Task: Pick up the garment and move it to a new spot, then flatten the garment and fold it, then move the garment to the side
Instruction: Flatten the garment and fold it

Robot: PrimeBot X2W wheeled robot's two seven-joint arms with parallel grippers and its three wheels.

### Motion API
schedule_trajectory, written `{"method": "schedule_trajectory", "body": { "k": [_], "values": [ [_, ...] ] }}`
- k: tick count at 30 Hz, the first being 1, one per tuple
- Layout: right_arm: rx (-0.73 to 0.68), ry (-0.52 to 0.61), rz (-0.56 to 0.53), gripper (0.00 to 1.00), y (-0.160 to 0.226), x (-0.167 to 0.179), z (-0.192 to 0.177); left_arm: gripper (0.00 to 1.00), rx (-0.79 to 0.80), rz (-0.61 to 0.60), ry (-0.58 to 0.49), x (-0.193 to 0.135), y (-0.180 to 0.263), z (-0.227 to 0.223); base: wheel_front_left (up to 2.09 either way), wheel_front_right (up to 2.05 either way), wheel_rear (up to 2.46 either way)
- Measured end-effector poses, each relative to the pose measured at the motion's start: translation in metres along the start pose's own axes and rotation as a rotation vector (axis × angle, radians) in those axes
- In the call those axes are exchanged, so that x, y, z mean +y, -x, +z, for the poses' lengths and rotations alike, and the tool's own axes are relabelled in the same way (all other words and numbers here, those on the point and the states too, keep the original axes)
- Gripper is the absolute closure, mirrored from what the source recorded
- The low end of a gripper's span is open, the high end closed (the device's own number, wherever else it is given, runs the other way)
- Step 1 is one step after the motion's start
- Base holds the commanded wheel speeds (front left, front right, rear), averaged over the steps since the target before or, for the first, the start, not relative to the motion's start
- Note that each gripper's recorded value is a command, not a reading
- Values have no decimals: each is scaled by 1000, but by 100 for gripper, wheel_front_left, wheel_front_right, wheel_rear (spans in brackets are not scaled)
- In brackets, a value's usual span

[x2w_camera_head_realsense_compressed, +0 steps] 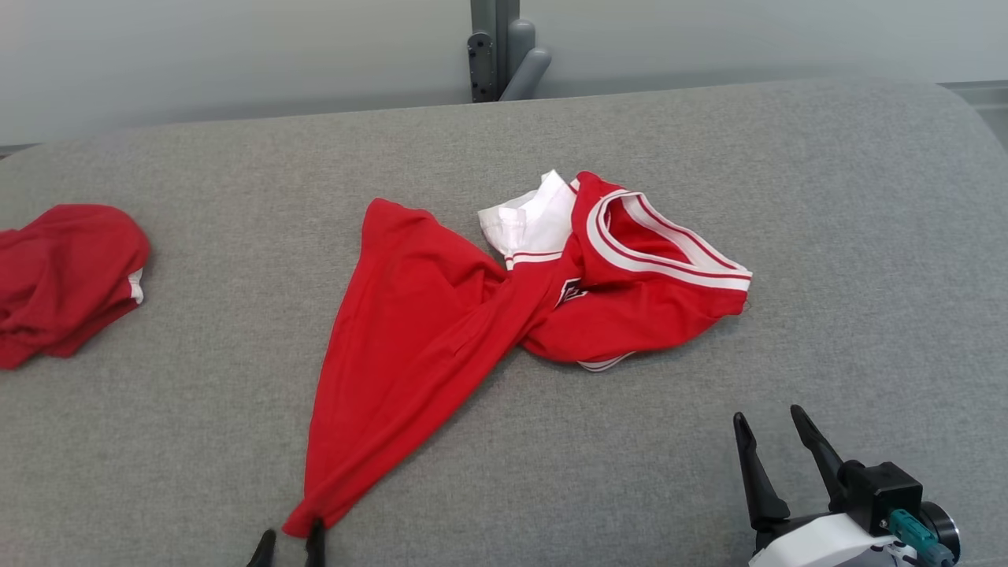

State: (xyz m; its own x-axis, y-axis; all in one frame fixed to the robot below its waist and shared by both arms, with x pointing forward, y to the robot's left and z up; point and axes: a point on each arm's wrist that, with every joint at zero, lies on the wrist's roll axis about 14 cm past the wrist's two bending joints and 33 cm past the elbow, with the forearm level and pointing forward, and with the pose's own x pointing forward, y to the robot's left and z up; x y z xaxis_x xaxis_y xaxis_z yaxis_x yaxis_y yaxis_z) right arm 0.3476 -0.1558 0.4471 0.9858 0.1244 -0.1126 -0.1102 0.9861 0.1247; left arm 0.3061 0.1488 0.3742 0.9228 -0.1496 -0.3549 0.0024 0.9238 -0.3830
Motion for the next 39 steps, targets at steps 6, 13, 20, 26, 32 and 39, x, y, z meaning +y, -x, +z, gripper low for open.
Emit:
{"method": "schedule_trajectory", "body": {
  "k": [6,13,20,26,32,39],
  "values": [
    [-8,-3,-39,0,8,-11,2,0,20,129,47,54,5,2,0,0,0],
    [-2,-13,-87,0,19,-23,0,0,-156,109,-28,69,-23,84,0,0,0],
    [-33,-27,-105,0,16,-28,9,0,-161,-244,-62,-56,-83,131,0,0,0],
    [-50,-52,-133,0,11,-36,15,0,-69,-407,-104,-127,-131,140,0,0,0],
    [-21,-83,-201,0,19,-54,5,0,41,-479,-145,-168,-175,128,0,0,0],
    [9,-98,-261,0,25,-68,-3,0,163,-473,-142,-182,-218,98,0,0,0]
  ]
}}
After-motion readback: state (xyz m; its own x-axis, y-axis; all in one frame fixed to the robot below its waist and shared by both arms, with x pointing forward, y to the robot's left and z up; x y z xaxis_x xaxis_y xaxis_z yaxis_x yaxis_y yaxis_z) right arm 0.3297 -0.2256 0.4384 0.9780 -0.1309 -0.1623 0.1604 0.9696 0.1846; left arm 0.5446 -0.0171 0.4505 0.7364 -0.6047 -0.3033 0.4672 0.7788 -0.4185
